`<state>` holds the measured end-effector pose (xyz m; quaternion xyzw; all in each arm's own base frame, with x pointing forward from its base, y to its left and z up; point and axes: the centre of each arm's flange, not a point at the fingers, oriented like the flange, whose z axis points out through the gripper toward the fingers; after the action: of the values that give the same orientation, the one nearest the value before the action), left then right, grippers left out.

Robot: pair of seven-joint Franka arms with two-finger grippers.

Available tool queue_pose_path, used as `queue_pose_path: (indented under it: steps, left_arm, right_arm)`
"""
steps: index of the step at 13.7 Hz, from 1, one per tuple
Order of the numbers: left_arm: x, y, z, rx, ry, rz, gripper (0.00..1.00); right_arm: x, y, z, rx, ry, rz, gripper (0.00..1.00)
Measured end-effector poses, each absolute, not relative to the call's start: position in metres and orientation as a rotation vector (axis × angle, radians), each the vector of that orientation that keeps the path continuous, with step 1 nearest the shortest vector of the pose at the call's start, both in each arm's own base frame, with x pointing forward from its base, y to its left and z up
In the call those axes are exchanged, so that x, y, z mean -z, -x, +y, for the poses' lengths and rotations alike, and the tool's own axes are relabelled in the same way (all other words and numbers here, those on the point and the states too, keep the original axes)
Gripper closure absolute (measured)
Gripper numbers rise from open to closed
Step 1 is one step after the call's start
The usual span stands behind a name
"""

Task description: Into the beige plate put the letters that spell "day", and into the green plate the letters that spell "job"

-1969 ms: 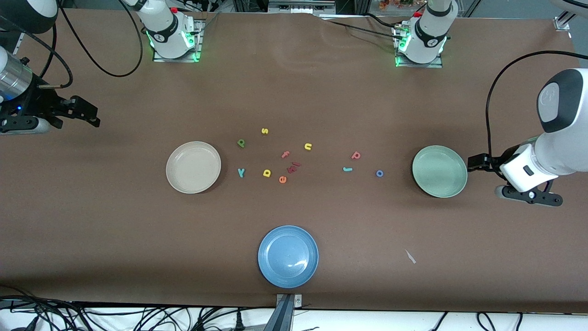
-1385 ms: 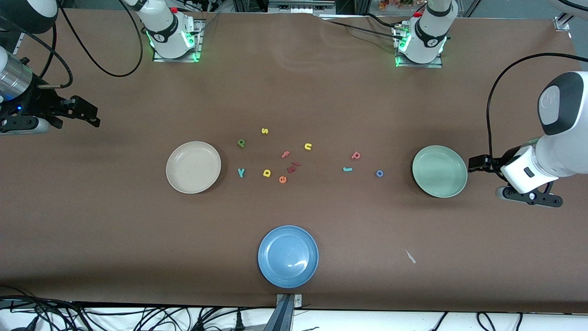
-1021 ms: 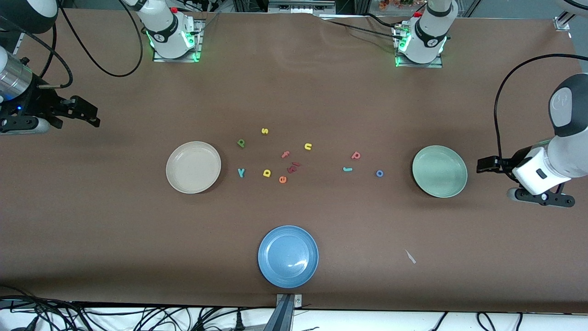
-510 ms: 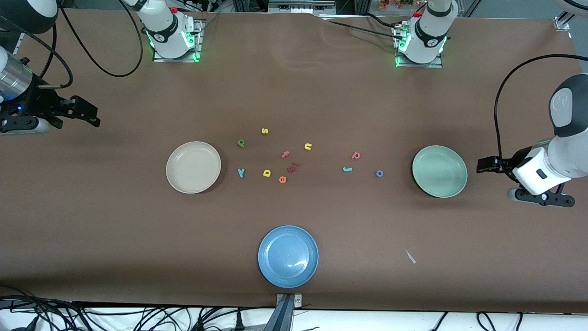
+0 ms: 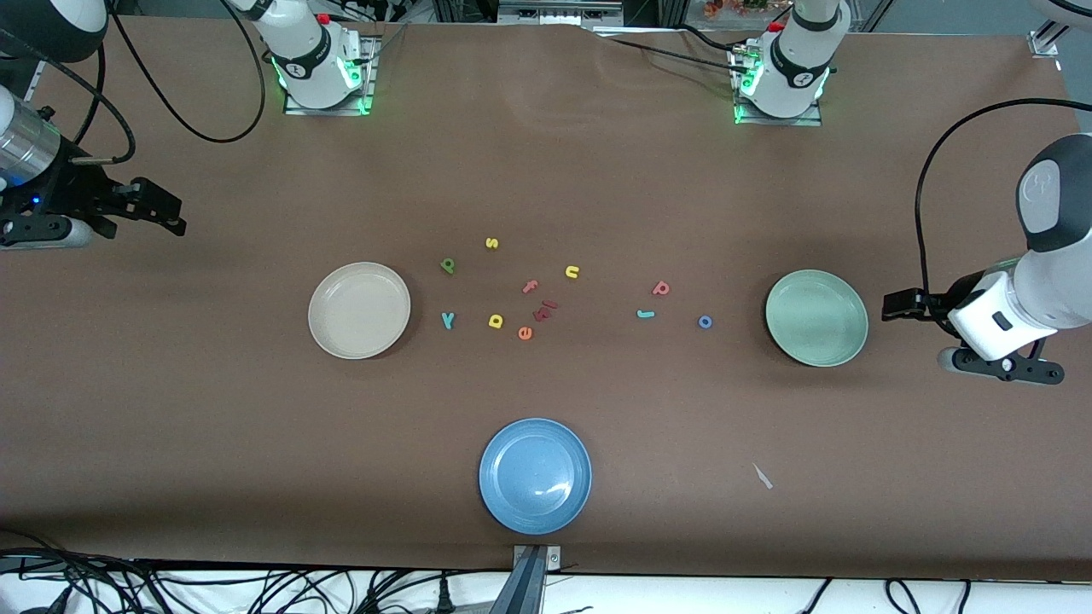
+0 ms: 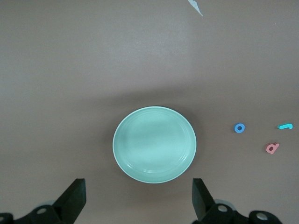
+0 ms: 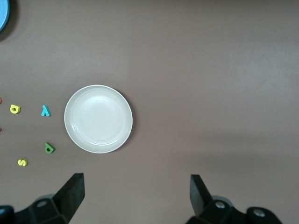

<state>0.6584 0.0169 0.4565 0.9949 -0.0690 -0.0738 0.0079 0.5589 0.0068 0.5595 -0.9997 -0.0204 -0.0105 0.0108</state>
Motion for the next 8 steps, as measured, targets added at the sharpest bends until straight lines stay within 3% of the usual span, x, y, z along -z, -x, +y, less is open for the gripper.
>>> queue_pose_path:
  steps: [8]
  left_arm:
    - [-0.458,-0.659,0.004,0.226,-3.109,-0.246,0.0]
  right_arm:
    - [-0.559,-0.559,0.007,0.033,3.119,-0.064,0.0]
